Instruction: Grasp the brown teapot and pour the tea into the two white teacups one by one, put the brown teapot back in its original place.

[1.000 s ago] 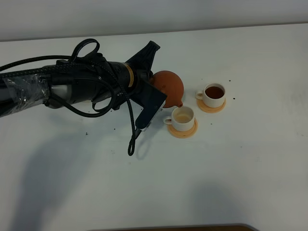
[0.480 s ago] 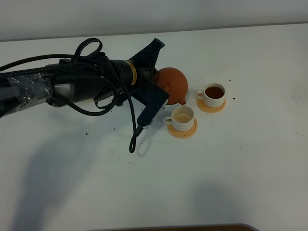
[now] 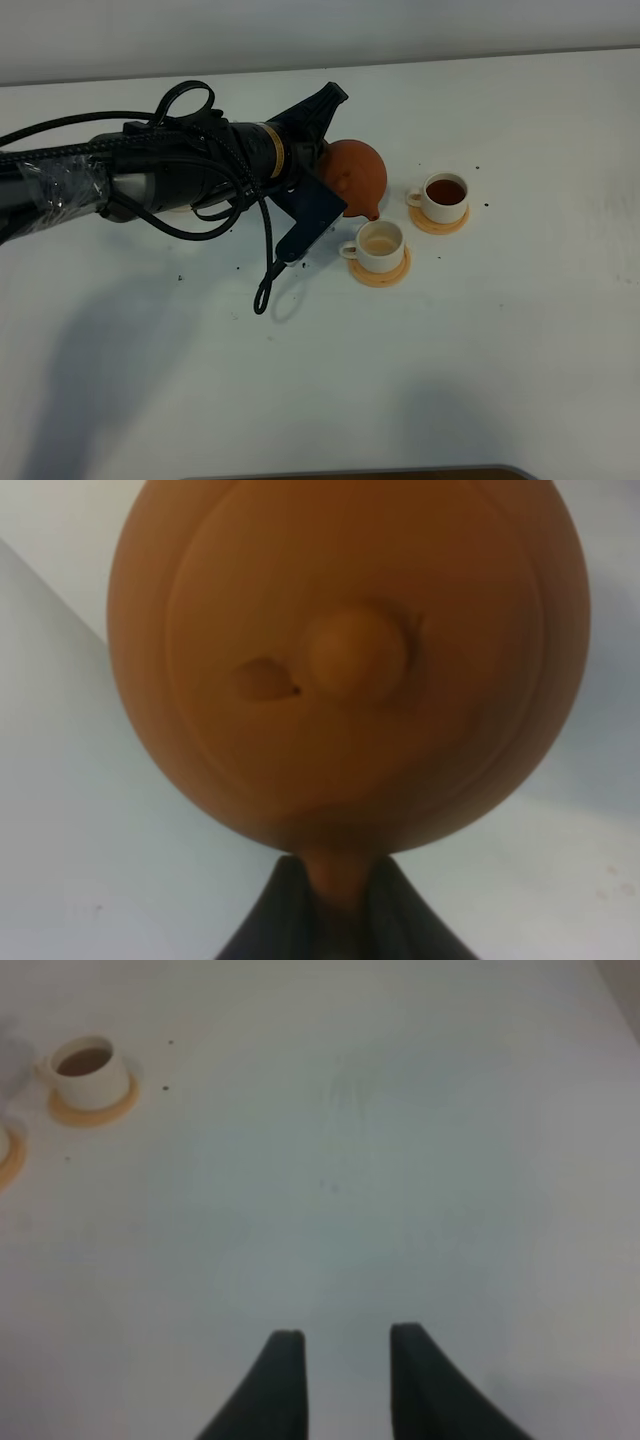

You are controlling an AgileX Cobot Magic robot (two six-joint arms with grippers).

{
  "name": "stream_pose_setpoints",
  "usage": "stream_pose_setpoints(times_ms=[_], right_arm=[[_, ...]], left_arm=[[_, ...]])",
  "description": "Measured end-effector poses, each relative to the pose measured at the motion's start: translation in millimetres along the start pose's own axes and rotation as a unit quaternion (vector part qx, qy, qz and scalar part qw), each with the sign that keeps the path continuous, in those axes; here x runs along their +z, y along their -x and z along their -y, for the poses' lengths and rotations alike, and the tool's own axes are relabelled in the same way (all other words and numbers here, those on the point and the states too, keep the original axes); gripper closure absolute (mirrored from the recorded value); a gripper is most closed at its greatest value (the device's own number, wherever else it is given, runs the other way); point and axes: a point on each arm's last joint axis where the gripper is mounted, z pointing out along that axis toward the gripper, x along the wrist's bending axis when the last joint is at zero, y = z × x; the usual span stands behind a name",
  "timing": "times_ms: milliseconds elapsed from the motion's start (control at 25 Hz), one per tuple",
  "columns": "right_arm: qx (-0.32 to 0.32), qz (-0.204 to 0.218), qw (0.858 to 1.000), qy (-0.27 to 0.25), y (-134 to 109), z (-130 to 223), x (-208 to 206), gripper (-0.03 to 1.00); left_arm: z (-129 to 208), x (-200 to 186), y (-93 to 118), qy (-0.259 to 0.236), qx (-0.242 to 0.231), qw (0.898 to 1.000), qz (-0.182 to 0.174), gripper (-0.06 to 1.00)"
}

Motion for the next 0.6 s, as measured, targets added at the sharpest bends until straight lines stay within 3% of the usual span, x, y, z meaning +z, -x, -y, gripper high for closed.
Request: stream_pose_setpoints(times_ms=[600], right_arm=[[0.000, 0.000, 1.000, 0.000, 0.0, 0.0, 0.0, 0.73]], left_arm=[[-3.3, -0.3, -6.3, 0.011, 0.054, 0.998, -0.032, 0.80]])
